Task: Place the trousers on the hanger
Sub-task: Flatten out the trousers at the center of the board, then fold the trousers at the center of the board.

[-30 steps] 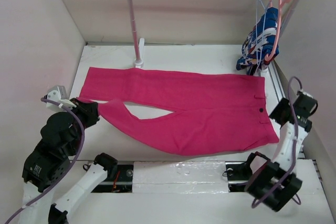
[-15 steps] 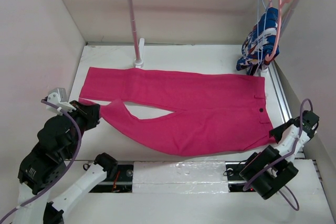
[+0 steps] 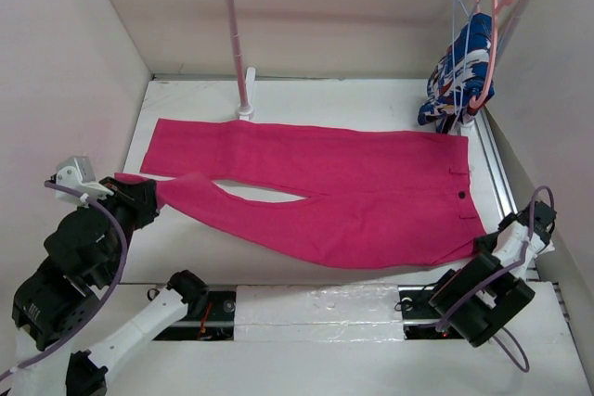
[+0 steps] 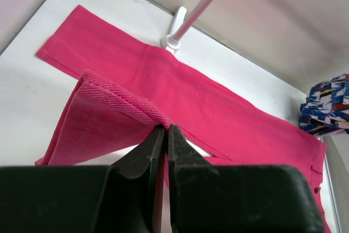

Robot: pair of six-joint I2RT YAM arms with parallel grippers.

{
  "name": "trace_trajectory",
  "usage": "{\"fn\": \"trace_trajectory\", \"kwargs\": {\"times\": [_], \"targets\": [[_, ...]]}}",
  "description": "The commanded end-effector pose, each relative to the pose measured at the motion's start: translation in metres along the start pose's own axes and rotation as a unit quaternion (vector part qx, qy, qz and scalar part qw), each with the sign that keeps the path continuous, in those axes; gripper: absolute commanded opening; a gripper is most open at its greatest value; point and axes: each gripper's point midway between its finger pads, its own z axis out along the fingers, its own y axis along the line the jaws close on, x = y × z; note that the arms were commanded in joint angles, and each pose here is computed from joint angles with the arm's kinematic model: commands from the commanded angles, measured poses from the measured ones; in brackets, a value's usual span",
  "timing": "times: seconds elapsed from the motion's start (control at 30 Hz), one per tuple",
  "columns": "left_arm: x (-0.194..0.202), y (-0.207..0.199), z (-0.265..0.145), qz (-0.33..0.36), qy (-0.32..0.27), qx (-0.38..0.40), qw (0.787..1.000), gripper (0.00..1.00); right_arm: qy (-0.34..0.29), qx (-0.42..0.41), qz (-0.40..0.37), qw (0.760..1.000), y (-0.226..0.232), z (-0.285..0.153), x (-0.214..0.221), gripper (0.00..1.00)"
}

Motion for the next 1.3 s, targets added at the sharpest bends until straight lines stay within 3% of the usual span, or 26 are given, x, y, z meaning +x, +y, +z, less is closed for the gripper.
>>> {"fn": "trace_trajectory", "kwargs": {"times": [0.0, 0.23, 0.37, 0.4, 0.53, 0.67, 0.77, 0.97, 1.27], "targets": [[-0.017, 0.005, 0.005, 0.003, -0.035, -0.031, 0.999, 0.0, -0.057, 0.011, 0.016, 0.998, 0.005, -0.002, -0.034, 0.44], [-0.014, 0.015, 0.011, 0.015, -0.051, -0.057, 0.997, 0.0, -0.039, 0.017, -0.017, 0.999, 0.026, 0.012, -0.035, 0.46], [-0.018, 0.017, 0.008, 0.011, -0.055, -0.056, 0.997, 0.0, -0.078, -0.018, -0.039, 0.996, 0.038, -0.001, -0.045, 0.25], [-0.016, 0.018, 0.007, 0.011, -0.052, -0.057, 0.997, 0.0, -0.085, -0.026, -0.044, 0.995, 0.039, -0.005, -0.047, 0.24], [-0.012, 0.017, 0.008, 0.007, -0.048, -0.051, 0.998, 0.0, -0.107, -0.025, -0.063, 0.992, 0.035, -0.018, -0.052, 0.29], [-0.009, 0.017, 0.007, 0.01, -0.045, -0.044, 0.998, 0.0, -0.098, -0.028, -0.062, 0.993, 0.033, -0.011, -0.053, 0.51], [-0.011, 0.018, 0.006, 0.01, -0.046, -0.047, 0.998, 0.0, -0.09, -0.022, -0.065, 0.994, 0.033, -0.005, -0.059, 0.57], [-0.012, 0.023, 0.005, 0.014, -0.049, -0.059, 0.997, 0.0, -0.078, -0.018, -0.063, 0.995, 0.037, -0.002, -0.07, 0.57], [-0.002, 0.016, 0.015, 0.02, -0.036, -0.058, 0.997, 0.0, -0.038, 0.009, -0.085, 0.996, 0.026, 0.013, -0.051, 0.5]]}}
